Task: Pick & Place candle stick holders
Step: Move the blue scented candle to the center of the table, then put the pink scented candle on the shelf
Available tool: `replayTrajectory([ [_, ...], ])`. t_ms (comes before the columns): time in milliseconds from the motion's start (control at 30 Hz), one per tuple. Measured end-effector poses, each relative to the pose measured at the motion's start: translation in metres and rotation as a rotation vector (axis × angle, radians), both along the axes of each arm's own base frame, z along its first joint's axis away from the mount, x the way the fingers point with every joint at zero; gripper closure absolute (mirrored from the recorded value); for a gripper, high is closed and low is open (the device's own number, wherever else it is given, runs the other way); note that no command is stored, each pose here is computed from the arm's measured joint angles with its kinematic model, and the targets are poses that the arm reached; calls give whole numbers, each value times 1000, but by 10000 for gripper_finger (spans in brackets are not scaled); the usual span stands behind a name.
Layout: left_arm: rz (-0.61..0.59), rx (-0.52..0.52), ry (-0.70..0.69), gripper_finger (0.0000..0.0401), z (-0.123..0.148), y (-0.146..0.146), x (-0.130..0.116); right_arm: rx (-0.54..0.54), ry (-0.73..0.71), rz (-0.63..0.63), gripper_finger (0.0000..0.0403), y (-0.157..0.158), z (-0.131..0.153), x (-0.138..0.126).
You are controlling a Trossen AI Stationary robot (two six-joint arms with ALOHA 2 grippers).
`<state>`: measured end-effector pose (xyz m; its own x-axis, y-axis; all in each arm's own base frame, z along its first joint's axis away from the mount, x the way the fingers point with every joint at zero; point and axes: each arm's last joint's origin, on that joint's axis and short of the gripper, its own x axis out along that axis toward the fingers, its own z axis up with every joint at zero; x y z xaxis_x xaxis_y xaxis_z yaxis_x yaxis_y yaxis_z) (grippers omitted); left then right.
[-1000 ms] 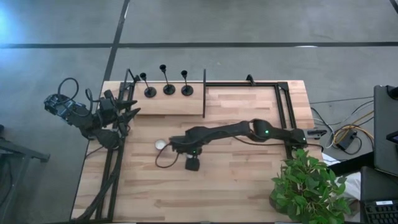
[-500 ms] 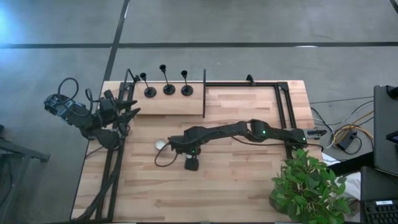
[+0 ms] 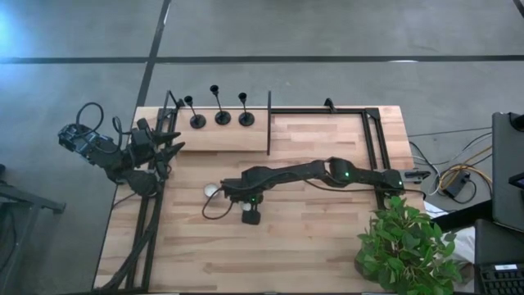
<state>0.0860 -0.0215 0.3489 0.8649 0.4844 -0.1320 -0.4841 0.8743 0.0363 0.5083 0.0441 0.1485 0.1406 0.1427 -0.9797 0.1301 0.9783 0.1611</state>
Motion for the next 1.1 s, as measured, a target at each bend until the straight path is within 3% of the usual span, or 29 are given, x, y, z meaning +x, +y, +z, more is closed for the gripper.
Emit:
replayTrajectory([
  [100, 0, 0, 0, 233, 0, 0, 0, 1, -12, -5, 20, 0, 11, -1],
  [333, -1, 6, 3, 233, 0, 0, 0, -7, -64, -25, 20, 0, 78, -22],
  [567, -2, 15, 8, 233, 0, 0, 0, -201, -252, -4, 34, 10, 157, -55],
  [733, 13, 76, 38, 233, 0, 1, 0, -233, -269, -22, 90, 1, 187, -95],
  [900, 31, 82, 38, 233, 0, 1, 0, -254, -305, -131, 156, -14, 209, -149],
  [1100, 32, 77, 36, 233, 0, 1, 0, -299, -481, -250, 226, -29, 225, -209],
])
